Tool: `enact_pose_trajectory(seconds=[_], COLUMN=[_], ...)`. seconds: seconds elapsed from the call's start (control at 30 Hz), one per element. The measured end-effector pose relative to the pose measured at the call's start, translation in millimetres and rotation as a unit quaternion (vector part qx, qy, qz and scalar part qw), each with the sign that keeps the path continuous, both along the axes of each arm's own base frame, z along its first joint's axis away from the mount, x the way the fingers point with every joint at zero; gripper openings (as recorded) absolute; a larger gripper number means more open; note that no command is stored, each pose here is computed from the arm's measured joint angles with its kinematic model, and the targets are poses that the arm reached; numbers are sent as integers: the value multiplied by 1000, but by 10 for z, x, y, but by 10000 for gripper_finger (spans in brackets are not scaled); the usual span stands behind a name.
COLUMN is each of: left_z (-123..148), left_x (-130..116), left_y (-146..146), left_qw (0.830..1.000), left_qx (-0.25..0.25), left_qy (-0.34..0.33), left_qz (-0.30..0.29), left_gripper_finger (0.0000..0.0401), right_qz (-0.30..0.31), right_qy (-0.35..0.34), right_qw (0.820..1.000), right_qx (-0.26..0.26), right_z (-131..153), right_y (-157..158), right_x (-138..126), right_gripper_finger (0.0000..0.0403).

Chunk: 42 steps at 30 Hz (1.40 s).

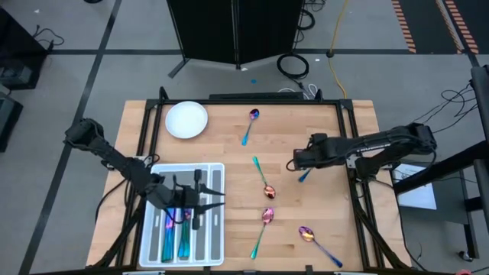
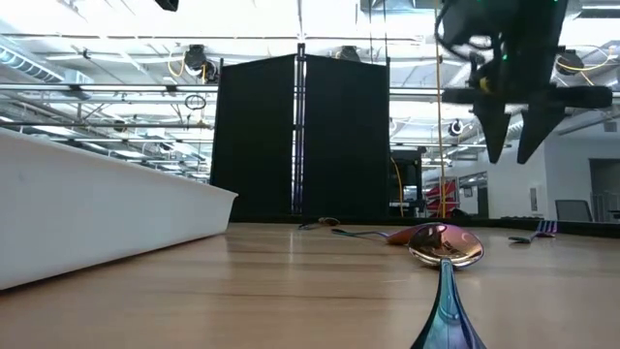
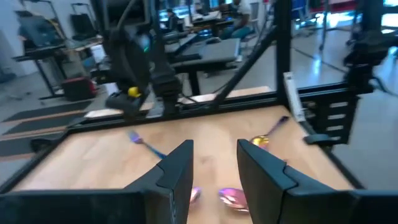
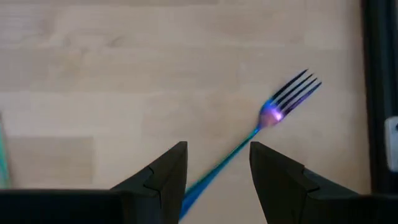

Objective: Sort silverware
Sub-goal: Put the iridescent blue fork in the silverware tray

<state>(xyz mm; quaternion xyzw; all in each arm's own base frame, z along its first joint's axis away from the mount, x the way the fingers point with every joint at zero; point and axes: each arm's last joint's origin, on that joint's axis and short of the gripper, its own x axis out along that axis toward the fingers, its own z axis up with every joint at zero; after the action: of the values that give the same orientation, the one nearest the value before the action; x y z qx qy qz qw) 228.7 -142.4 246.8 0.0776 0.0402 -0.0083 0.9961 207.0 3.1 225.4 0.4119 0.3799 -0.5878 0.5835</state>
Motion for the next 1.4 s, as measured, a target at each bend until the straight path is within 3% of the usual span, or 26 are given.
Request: enact_pose_trajectory(seconds=[0.13,0.37,0.57,0.97,1.13,1.4], left_z=[0,2,7,9,9,9], left_x=[-23,-27,-27,-26,-26,-26], left_y=[-37,-44,-45,-45,-45,-44], left_qw=[1000,1000,1000,1000,1000,1000], left_qx=[-7,-8,-10,-10,-9,-10], left_qy=[0,0,-2,-3,-3,-3], left_qz=[-9,-10,-10,-10,-10,-10], left_gripper_finger=[125,125,125,125,125,125], right_qz=[-27,-80,-96,-110,-100,-108], right_qy=[6,30,-8,-18,-19,-40], right_qw=[1000,993,990,989,990,990], right_qx=[-6,81,98,95,93,87], right_z=[-218,-668,-960,-994,-998,-1002], right_y=[-17,-53,-104,-162,-165,-171], right_x=[51,-44,-162,-217,-213,-179], right_gripper_finger=[162,162,162,159,120,11])
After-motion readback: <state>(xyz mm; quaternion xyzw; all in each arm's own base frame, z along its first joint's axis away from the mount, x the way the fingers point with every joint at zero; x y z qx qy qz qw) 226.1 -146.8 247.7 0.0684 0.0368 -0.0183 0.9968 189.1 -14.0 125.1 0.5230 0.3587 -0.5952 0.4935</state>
